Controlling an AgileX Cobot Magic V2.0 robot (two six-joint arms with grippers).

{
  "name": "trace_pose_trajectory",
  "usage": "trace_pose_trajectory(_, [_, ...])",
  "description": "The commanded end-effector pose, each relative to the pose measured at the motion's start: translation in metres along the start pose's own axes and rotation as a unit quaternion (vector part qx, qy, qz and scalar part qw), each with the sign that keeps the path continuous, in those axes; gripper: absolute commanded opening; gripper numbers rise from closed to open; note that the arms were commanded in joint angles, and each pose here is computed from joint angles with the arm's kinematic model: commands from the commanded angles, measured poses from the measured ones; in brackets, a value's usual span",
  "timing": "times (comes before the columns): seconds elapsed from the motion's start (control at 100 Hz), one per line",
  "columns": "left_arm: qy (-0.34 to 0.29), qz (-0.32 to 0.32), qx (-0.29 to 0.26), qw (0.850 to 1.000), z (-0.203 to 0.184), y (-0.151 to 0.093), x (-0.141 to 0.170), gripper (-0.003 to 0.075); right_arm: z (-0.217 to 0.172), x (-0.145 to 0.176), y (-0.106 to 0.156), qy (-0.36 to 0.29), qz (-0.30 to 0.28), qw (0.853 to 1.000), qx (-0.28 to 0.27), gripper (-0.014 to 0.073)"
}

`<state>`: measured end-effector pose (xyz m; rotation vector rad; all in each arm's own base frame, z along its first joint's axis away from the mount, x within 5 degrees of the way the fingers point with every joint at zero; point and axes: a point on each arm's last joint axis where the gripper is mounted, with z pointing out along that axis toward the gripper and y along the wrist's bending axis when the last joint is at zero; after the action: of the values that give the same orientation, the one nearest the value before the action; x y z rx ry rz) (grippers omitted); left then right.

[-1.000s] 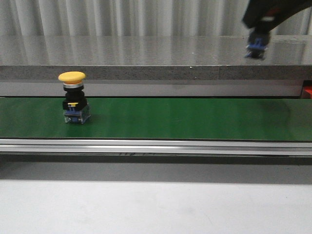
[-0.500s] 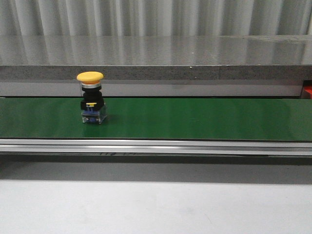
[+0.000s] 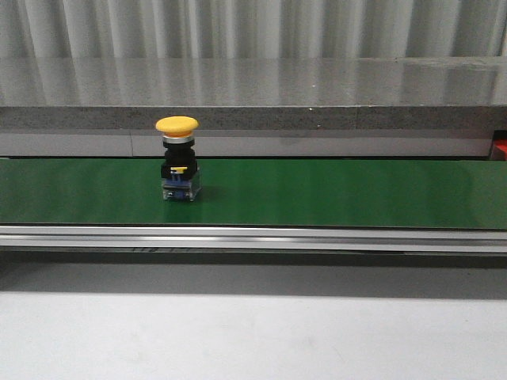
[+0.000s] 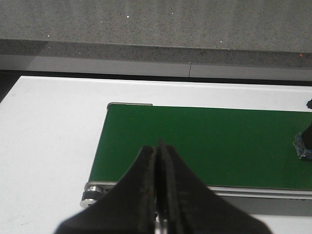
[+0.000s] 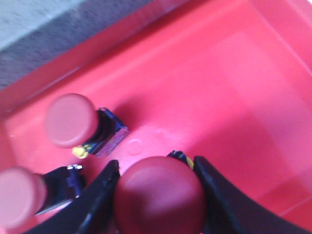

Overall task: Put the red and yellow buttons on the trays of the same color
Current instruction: 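Carry the red button into the red tray and release it, then lower the right gripper onto the yellow button and grasp it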

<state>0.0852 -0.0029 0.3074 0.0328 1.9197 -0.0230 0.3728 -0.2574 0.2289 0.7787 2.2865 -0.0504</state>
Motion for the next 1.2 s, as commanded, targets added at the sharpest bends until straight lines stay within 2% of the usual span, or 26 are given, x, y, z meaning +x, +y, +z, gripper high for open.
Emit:
trace_pose_trajectory(0.0, [-0.052,-0.001,0.006,0.999,-0.003,-0.001,-0.015,-0.0020,-0.021,-0.026,0.002,-0.062,0.005,0.998,-0.002,0.0151])
trace_pose_trajectory(0.49, [-0.052,-0.001,0.006,0.999,-0.003,-0.001,-0.015,-0.0020,0.006,-0.016,-0.003,-0.038,0.010,0.999,0.001,0.0161])
trace_pose_trajectory(0.61, [-0.052,-0.001,0.006,0.999,-0.003,-0.001,-0.015,-0.0020,0.008,-0.015,-0.004,-0.036,0.010,0.999,0.001,0.0274])
trace_pose_trajectory(0.77, [-0.052,-0.001,0.006,0.999,-0.003,-0.001,-0.015,-0.0020,0.003,-0.018,-0.003,-0.041,0.009,0.999,0.001,0.0519])
trace_pose_trajectory(0.87, [-0.052,-0.001,0.006,0.999,-0.003,-0.001,-0.015,-0.0020,-0.013,-0.026,0.001,-0.063,0.006,0.998,-0.001,0.0606])
trace_pose_trajectory(1.04, [-0.052,-0.001,0.006,0.999,-0.003,-0.001,-0.015,-0.0020,-0.068,-0.045,0.014,-0.111,-0.006,0.994,-0.010,0.0615])
trace_pose_trajectory(1.19, [-0.052,-0.001,0.006,0.999,-0.003,-0.001,-0.015,-0.0020,-0.120,-0.043,0.042,-0.097,-0.053,0.993,-0.040,0.0615])
